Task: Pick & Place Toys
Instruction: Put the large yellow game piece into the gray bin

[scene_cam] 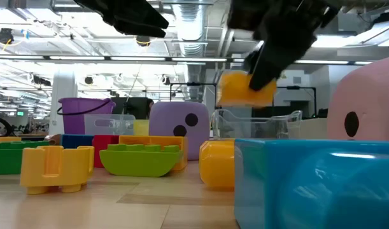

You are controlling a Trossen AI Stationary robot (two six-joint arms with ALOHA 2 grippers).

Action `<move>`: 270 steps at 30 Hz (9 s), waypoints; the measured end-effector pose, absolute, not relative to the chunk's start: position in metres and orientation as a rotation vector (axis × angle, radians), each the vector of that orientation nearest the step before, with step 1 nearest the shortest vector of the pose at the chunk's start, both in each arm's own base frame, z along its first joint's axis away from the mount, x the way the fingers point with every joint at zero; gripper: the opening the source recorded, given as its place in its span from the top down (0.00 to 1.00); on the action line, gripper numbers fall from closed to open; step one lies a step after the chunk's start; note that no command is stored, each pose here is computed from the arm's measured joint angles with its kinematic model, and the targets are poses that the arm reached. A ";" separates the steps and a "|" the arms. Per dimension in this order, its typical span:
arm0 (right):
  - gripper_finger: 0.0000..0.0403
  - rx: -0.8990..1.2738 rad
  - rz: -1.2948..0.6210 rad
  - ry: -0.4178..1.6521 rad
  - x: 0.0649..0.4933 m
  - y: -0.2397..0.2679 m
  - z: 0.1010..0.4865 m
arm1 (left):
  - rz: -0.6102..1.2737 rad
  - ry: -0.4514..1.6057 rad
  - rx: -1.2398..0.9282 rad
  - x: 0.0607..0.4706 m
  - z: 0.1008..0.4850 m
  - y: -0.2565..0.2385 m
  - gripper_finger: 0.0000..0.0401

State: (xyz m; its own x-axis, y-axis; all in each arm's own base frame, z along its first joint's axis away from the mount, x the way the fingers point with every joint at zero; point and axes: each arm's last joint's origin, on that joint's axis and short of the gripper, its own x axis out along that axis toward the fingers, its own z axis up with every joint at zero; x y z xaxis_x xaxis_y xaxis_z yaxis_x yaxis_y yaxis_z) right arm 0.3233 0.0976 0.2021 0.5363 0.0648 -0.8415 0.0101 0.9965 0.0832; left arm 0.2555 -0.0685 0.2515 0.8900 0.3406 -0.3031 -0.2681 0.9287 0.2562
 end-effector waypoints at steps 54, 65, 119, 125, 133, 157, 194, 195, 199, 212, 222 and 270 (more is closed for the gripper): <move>0.36 0.407 -1.470 0.967 0.144 -0.119 0.259 | 0.346 0.374 0.194 0.255 0.249 -0.065 0.18; 0.22 0.473 -1.426 0.949 0.132 -0.146 0.238 | 0.350 0.371 0.178 0.255 0.249 -0.065 0.18; 0.21 -0.051 -0.605 0.530 0.273 0.113 0.173 | -0.032 0.361 0.206 0.301 0.204 -0.091 0.18; 0.21 -0.045 -0.582 0.549 0.276 0.115 0.166 | -0.067 0.372 0.262 0.315 0.201 -0.096 0.18; 0.21 -0.035 -0.552 0.529 0.275 0.123 0.167 | -0.136 0.507 0.207 0.320 0.188 -0.103 0.18; 0.21 -0.035 -0.549 0.529 0.275 0.125 0.166 | -0.150 0.774 0.128 0.310 0.130 -0.133 0.18; 0.21 -0.035 -0.550 0.528 0.275 0.125 0.166 | 0.135 0.845 0.075 0.305 0.152 -0.084 0.18; 0.21 -0.035 -0.550 0.529 0.275 0.125 0.166 | 0.137 0.851 0.077 0.305 0.151 -0.083 0.18; 0.21 -0.035 -0.550 0.528 0.275 0.125 0.166 | 0.126 0.879 0.076 0.304 0.148 -0.083 0.18; 0.21 -0.034 -0.550 0.528 0.275 0.125 0.166 | 0.038 0.921 0.044 0.301 0.143 -0.085 0.18; 0.21 -0.034 -0.550 0.528 0.275 0.125 0.166 | -0.035 1.009 0.022 0.295 0.136 -0.086 0.18; 0.21 0.028 -0.589 0.515 0.278 0.119 0.165 | 0.290 0.736 -0.386 0.312 0.148 -0.092 0.18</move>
